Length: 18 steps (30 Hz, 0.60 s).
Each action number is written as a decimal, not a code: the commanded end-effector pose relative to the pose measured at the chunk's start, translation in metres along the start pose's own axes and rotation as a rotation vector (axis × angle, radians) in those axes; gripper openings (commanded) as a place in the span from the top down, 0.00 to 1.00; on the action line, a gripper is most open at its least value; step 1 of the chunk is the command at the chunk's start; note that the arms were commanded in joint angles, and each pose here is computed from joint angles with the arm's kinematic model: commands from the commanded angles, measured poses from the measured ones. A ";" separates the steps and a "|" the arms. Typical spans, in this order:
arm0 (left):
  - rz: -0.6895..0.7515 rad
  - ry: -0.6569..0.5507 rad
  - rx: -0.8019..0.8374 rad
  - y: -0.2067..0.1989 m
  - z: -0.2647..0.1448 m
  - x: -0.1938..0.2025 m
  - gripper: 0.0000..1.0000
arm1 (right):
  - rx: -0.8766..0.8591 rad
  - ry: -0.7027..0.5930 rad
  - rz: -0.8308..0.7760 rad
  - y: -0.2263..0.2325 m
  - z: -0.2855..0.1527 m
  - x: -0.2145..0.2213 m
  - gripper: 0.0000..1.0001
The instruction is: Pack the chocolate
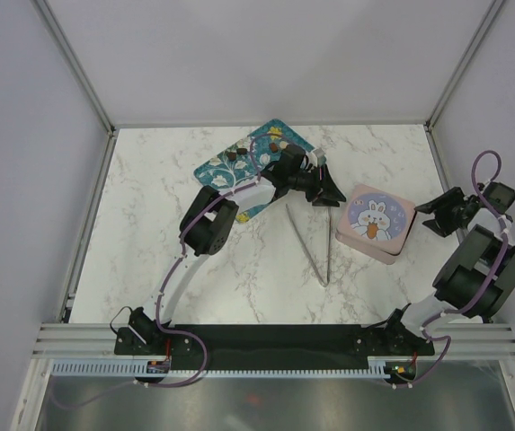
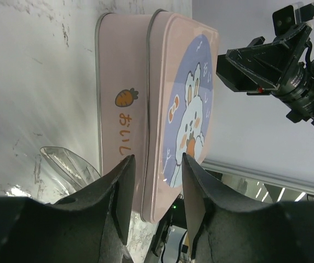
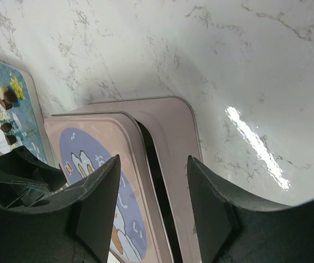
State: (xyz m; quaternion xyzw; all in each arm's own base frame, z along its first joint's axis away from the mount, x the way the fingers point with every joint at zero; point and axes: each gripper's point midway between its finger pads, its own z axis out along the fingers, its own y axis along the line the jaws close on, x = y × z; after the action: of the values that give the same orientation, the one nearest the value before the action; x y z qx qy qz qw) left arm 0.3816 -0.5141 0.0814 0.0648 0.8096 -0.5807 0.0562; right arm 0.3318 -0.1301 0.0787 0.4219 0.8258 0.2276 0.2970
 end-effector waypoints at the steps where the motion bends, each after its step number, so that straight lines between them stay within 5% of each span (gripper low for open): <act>1: 0.064 -0.022 0.050 -0.026 0.005 -0.007 0.54 | 0.003 -0.053 -0.034 0.008 -0.011 -0.010 0.39; 18: 0.082 0.018 0.068 -0.032 0.025 0.013 0.64 | -0.021 -0.013 -0.069 0.012 -0.010 0.020 0.36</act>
State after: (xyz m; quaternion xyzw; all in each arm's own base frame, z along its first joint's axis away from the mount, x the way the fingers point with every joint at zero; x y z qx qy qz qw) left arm 0.3657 -0.5357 0.0913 0.0881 0.8009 -0.5895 0.0575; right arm 0.3199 -0.1103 0.0758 0.4126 0.8328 0.2275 0.2908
